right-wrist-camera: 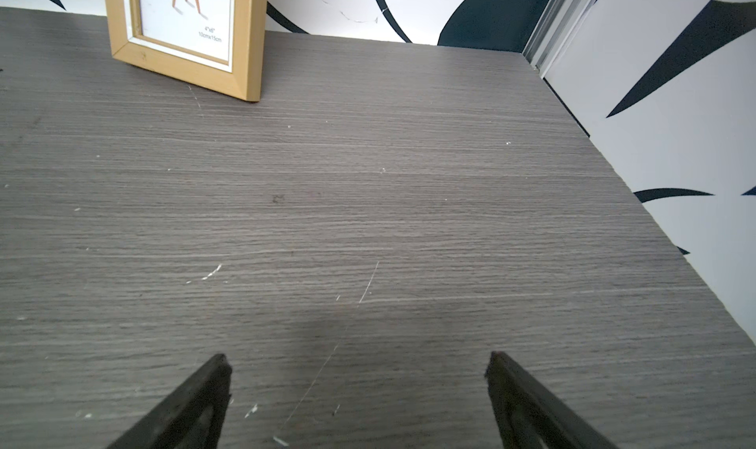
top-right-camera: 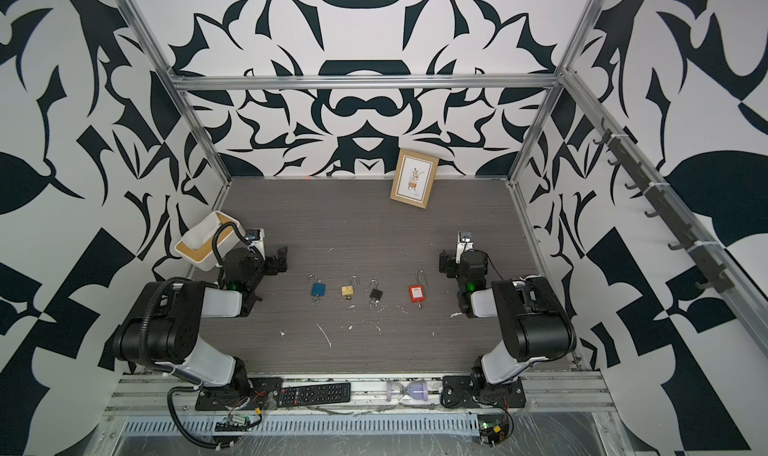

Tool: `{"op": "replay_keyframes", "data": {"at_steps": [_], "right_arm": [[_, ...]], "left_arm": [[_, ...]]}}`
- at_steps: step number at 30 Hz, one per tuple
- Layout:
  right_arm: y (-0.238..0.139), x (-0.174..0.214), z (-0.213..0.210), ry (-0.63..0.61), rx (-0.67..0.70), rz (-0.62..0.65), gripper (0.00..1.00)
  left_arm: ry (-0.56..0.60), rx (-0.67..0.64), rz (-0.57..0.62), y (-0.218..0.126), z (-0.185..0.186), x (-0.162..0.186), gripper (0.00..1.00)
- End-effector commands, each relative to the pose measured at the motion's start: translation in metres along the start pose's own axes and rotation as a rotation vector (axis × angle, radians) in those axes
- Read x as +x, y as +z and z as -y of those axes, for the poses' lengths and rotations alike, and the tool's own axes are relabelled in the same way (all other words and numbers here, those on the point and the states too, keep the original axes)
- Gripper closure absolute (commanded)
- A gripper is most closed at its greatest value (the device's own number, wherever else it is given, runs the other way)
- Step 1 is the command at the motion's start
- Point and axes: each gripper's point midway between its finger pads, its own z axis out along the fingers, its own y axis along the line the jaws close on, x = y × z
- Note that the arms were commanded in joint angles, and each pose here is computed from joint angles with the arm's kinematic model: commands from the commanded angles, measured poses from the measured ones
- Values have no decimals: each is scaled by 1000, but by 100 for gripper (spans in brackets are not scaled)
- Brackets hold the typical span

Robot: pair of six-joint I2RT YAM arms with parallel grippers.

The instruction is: Lock with the key

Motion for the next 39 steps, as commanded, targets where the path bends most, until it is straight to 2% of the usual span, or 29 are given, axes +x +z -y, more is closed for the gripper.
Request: {"op": "replay_keyframes", "data": {"at_steps": [1,4,5,8,12,15,17,20,23,26,31,35,39], "right_arm": [[-2,-22,0,3,-5,70,1],[-12,-40,-3,-18,14,61,1],[-18,-47,2,-28,62,55,0],[-33,-74,-7,-61,139,39,1],[-50,-101,-19,60,146,-55,0],[-76,-105,-39,162,46,-111,1],[-92,-101,-45,232,-1,-145,0],[-115,-87,-53,240,-54,-252,2],[-132,-62,-58,233,-73,-383,8],[-146,-42,-80,247,-174,-458,17],[-149,-19,-109,227,-269,-540,28],[-140,4,-131,204,-312,-621,26],[-130,21,-137,166,-289,-670,28]], "left_arm": [[11,2,37,-1,1,-12,1],[16,-153,32,-10,-13,-34,1],[16,-194,17,-18,-15,-45,1],[-87,-254,55,-48,-23,-78,1],[-152,-195,105,-71,-10,-94,1],[-346,-162,115,-81,-5,-95,1],[-447,-84,33,-81,10,-88,1],[-534,97,-143,-85,48,-76,1],[-565,312,-266,-98,89,-61,1],[-581,442,-299,-116,113,-57,1],[-555,547,-344,-134,136,-64,0],[-526,598,-384,-135,152,-67,2],[-485,580,-407,-129,162,-59,2]]}}
